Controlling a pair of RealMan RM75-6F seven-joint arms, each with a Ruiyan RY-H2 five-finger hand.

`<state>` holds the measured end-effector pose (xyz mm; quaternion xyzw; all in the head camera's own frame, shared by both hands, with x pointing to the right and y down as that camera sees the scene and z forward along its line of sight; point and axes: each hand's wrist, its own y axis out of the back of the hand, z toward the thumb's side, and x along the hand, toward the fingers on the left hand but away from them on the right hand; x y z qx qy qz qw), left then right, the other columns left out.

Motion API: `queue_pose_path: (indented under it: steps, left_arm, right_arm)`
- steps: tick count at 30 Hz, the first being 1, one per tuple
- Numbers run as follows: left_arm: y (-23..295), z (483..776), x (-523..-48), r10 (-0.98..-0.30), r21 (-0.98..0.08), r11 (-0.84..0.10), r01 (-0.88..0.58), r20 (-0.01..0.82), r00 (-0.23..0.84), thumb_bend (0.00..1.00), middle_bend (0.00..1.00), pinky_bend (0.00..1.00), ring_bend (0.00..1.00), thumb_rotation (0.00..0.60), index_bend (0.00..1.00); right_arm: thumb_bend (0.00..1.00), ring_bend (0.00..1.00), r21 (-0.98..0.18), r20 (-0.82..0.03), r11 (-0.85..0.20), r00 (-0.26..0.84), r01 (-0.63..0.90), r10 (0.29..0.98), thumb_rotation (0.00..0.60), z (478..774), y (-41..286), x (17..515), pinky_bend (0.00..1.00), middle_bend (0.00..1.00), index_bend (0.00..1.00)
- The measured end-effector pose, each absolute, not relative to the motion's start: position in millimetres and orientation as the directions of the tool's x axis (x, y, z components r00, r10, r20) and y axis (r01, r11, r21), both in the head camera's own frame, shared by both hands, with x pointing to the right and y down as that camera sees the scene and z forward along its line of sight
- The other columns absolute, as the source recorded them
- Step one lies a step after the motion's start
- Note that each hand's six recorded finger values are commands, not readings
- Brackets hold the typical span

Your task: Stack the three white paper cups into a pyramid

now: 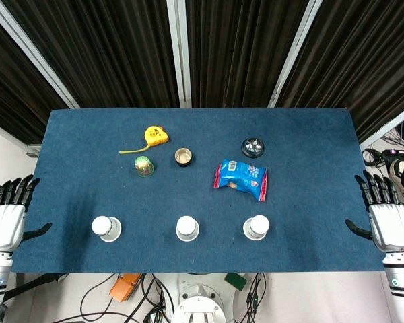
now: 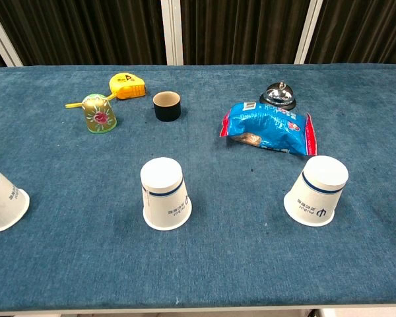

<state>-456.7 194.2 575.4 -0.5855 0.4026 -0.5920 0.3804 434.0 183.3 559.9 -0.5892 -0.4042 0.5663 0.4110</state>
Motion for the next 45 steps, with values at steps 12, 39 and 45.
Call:
queue_pose_path:
  steps: [12,39,45]
  left_arm:
    - [191.3,579.7,-418.7,-0.884,-0.884,-0.463,-0.070,0.454,0.112,0.12,0.07,0.00,0.00,0.600,0.21]
    - [208.0,634.9,-367.0,-0.683,-0.689,-0.721,-0.072,0.690,0.239,0.24,0.07,0.00,0.00,0.600,0.28]
    - [209.7,642.3,-369.8,-0.666,-0.666,-0.740,-0.088,0.711,0.226,0.27,0.07,0.00,0.00,0.600,0.28]
  right_arm:
    - [0.27,0.00,-0.953,-0.303,-0.303,0.023,-0.002,0.953,0.600,544.7,181.7,441.7,0.00,0.00,0.00]
    - [0.27,0.00,-0.949,-0.314,-0.315,0.024,0.022,0.949,0.600,549.8,184.9,451.3,0.00,0.00,0.00]
    - [0.27,0.00,-0.948,-0.317,-0.317,0.030,0.020,0.948,0.600,551.5,183.2,449.0,0.00,0.00,0.00]
